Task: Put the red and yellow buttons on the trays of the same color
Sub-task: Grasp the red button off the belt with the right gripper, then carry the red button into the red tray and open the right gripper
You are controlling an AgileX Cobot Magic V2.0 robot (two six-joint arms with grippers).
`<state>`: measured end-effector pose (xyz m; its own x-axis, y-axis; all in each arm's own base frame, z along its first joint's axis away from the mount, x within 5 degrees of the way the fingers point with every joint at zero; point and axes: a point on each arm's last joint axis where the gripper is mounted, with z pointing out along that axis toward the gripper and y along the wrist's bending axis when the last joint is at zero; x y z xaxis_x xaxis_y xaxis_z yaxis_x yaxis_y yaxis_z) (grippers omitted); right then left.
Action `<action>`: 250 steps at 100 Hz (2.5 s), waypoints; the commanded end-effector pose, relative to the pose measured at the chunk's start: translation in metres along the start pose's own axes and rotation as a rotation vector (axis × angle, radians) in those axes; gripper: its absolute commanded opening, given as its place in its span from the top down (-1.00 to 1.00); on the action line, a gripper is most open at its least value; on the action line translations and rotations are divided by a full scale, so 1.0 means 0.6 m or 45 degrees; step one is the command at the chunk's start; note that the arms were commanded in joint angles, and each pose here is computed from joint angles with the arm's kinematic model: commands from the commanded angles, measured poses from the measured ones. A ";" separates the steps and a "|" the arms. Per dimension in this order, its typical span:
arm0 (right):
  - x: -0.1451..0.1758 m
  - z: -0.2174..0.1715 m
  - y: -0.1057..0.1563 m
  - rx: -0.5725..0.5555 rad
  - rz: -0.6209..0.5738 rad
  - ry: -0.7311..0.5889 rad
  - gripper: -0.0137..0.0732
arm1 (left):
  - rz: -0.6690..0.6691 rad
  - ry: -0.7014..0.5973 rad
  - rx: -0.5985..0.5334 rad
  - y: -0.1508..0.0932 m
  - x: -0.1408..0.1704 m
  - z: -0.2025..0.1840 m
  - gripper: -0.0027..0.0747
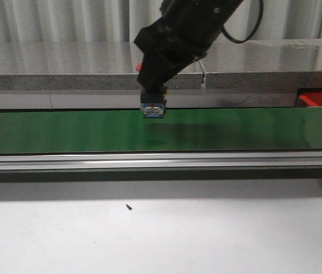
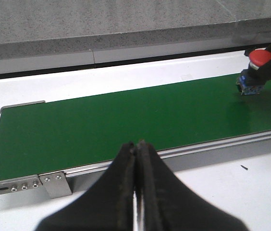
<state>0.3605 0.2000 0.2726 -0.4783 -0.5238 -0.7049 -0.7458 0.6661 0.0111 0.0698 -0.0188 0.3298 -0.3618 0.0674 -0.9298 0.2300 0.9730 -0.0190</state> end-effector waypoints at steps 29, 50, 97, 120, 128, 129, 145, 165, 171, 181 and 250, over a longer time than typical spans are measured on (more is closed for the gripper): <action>0.019 -0.154 -0.120 0.284 0.203 -0.180 0.62 | -0.012 -0.111 0.004 -0.001 -0.023 -0.005 0.98; 0.066 -0.209 -0.204 0.448 0.348 -0.177 0.62 | -0.012 -0.111 0.004 -0.001 -0.023 -0.005 0.98; 0.183 -0.327 -0.330 0.775 0.627 -0.173 0.62 | -0.012 -0.111 0.004 -0.001 -0.023 -0.005 0.98; 0.230 -0.369 -0.370 0.935 0.714 -0.197 0.62 | -0.012 -0.111 0.004 -0.001 -0.023 -0.005 0.98; 0.242 -0.368 -0.380 0.956 0.735 -0.191 0.62 | -0.012 -0.111 0.004 -0.001 -0.023 -0.005 0.98; 0.244 -0.368 -0.382 0.961 0.738 -0.191 0.62 | -0.012 -0.111 0.004 -0.001 -0.023 -0.005 0.98; 0.263 -0.345 -0.405 0.980 0.763 -0.175 0.62 | -0.012 -0.111 0.004 -0.001 -0.023 -0.005 0.98; 0.289 -0.318 -0.437 1.058 0.781 -0.180 0.62 | -0.012 -0.111 0.004 -0.001 -0.023 -0.005 0.98; 0.296 -0.311 -0.444 1.074 0.787 -0.180 0.62 | -0.012 -0.111 0.004 -0.001 -0.023 -0.005 0.98; 0.304 -0.301 -0.451 1.079 0.802 -0.177 0.62 | -0.012 -0.111 0.004 -0.001 -0.023 -0.005 0.98; 0.344 -0.245 -0.473 1.001 0.991 -0.189 0.61 | -0.012 -0.111 0.004 -0.001 -0.023 -0.005 0.98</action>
<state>0.4036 -0.1709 0.1964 -0.6749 0.2173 -0.7052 0.2283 0.9703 0.0805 0.0698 -0.0188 0.3298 -0.3618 0.0674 -0.9298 0.2300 0.9730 -0.0190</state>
